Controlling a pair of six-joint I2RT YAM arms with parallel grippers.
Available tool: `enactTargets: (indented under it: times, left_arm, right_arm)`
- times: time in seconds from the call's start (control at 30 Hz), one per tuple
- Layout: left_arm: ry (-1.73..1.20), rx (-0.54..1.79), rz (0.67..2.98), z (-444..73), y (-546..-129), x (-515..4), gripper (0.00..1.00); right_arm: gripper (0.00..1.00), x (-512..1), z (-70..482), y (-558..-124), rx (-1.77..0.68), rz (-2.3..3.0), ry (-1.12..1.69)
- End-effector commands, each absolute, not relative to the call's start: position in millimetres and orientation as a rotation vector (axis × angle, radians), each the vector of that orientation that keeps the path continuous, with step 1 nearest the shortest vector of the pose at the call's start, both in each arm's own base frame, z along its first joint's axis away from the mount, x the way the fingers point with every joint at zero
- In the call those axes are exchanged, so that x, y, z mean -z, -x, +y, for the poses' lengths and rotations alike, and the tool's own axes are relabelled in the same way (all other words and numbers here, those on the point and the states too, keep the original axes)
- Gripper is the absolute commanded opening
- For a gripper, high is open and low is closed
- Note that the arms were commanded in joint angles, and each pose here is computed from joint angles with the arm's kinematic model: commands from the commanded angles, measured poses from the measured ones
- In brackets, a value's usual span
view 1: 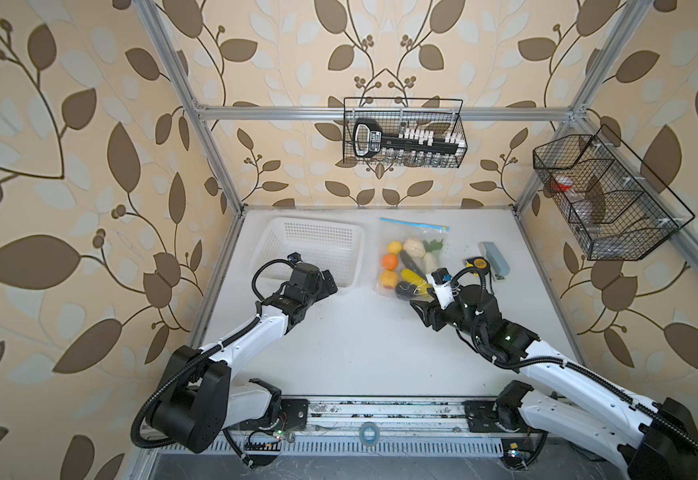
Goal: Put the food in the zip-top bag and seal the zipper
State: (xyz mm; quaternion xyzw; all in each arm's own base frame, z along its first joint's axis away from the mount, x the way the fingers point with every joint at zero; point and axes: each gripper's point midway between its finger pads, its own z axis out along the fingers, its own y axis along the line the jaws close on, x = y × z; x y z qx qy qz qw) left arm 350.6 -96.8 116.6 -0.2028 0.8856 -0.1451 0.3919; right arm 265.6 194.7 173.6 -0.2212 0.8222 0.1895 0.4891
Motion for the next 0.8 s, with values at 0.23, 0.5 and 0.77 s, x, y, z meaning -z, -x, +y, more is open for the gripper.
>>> enactTargets:
  times: [0.23,0.5,0.77]
  left_arm:
    - [0.507,0.407,2.143,-112.0,-422.6,-144.3,0.99]
    - [0.508,0.422,2.149,-119.4,-442.9,-140.2,0.99]
    - [0.495,0.415,2.153,-116.6,-443.4,-142.0,0.99]
  right_arm:
    - [0.67,-172.4,167.6,-275.2,-0.444,1.992,0.391]
    - [0.67,-172.0,132.0,-294.3,-0.31,1.98,0.271]
    - [0.67,-176.4,93.5,-307.9,-0.184,1.917,0.115]
